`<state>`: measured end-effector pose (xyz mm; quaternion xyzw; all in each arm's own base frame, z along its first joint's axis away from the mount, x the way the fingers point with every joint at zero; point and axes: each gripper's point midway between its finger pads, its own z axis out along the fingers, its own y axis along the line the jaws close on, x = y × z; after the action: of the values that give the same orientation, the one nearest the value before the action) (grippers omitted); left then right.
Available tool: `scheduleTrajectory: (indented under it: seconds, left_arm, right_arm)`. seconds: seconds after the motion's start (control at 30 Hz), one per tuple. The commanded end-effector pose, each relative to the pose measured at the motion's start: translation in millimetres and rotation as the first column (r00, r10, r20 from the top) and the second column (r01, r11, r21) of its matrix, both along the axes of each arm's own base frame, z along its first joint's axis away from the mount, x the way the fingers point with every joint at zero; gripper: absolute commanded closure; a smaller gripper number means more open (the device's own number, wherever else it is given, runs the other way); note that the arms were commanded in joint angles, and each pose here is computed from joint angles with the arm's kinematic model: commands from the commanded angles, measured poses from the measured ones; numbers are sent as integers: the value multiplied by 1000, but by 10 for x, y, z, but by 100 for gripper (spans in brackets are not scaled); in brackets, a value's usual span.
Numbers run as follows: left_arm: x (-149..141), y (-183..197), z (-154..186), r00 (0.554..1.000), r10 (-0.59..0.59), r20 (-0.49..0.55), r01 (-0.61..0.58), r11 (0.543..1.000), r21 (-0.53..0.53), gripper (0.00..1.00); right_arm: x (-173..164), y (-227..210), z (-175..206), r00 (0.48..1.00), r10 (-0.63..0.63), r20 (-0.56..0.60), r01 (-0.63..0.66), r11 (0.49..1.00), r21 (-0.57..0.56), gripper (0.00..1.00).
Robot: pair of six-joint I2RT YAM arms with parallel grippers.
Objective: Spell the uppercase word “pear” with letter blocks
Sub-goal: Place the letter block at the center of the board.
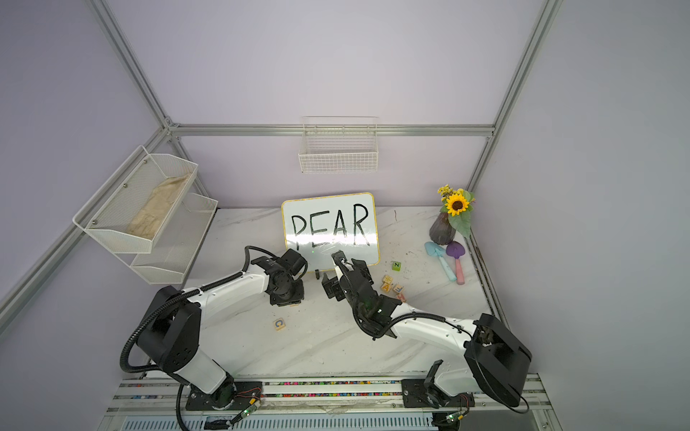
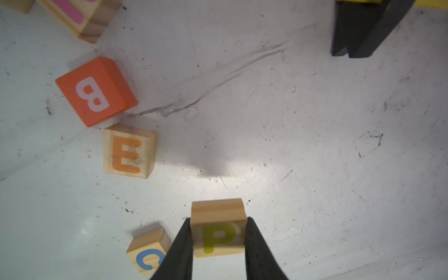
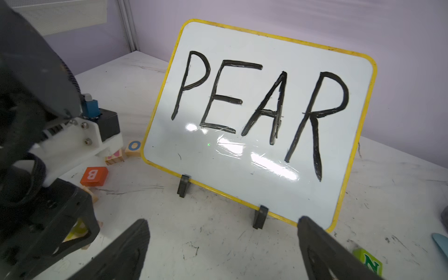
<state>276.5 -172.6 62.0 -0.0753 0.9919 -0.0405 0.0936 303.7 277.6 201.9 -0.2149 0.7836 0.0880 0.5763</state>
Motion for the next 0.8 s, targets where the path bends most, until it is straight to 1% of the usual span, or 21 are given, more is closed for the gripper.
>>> scheduleTrajectory:
  seconds: [0.0,0.23,0.43,0.77]
  left_arm:
    - [201,-269,155,994,-79,81,84,995,-58,69]
    - [151,-358,28,993,-112,48,116,988,-98,69]
    - [77,-356,-52,995,-96,10,96,990,-106,69]
    - [-11,-358,-167,995,-98,-22,96,992,-83,70]
  right_arm:
    - [24,-242,20,997,-73,3,73,997,-22,3]
    - [14,-356,28,994,-109,3,109,994,-21,3]
    - [30,-332,-34,994,-112,-13,112,993,-23,3]
    - [22,-294,-66,995,-98,-27,98,995,-13,3]
